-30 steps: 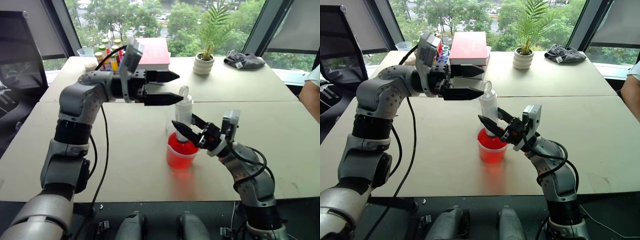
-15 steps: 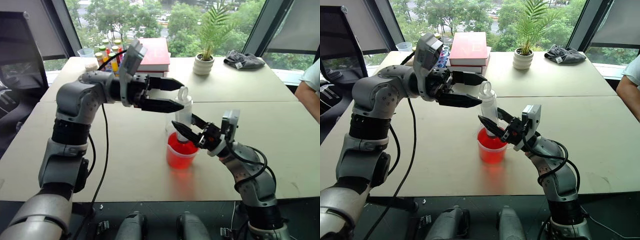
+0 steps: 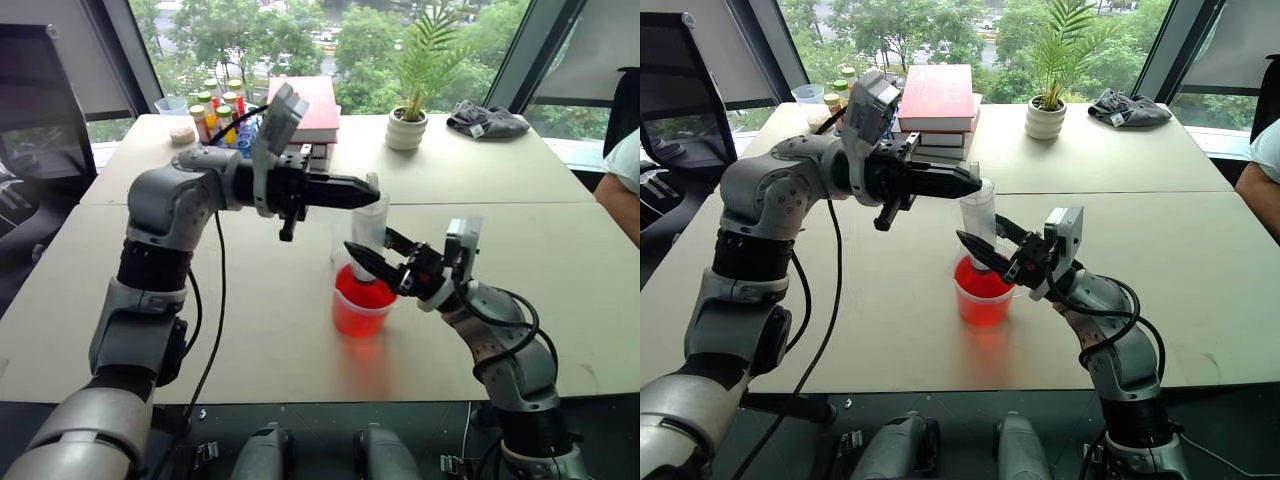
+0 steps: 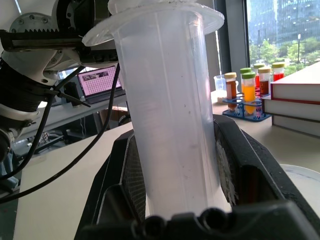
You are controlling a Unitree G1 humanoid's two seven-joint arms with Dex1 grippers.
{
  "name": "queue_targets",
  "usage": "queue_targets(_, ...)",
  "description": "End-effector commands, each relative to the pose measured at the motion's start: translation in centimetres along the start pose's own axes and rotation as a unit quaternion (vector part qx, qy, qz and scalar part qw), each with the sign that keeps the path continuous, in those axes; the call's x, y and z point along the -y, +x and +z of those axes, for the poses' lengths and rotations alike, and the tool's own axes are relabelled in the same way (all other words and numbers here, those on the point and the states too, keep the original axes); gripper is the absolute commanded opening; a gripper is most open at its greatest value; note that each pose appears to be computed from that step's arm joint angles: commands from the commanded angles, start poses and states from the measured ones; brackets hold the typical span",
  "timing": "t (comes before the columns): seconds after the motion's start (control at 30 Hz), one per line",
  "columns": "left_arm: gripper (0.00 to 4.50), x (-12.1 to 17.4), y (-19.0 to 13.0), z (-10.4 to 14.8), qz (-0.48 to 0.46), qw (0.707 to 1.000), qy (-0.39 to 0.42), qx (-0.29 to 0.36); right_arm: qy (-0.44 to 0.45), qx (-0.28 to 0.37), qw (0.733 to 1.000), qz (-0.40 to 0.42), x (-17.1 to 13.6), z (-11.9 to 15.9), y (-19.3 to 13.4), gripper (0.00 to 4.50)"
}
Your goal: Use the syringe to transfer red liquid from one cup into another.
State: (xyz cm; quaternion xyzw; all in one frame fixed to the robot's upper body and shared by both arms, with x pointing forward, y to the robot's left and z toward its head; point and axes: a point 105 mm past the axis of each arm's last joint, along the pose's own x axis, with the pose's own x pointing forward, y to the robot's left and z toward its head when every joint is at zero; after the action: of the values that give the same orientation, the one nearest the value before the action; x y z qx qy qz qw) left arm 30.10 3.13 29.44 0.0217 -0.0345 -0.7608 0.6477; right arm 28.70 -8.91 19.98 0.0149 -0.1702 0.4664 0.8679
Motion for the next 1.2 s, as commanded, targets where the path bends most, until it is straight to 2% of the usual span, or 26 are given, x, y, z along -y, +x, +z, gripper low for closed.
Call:
queue_targets(0.03, 0.04, 0.3, 0.5, 2.5, -0.01, 0.999, 0.041, 0.024, 0.011, 0.002, 1.0, 0.009, -0.6, 0.1, -0.2, 1.57)
queue_targets(0.57, 0.04, -0.4, -0.8, 5.4, 0.019, 0.995, 0.088, 0.043, 0.061, -0.031, 0.997, 0.027, -1.4, -2.5, -1.1, 1.57)
queue_targets(1.2, 0.04, -0.6, -1.2, 5.7, 0.023, 0.993, 0.104, 0.043, 0.045, -0.018, 0.998, 0.031, -1.3, -1.5, -0.6, 1.57)
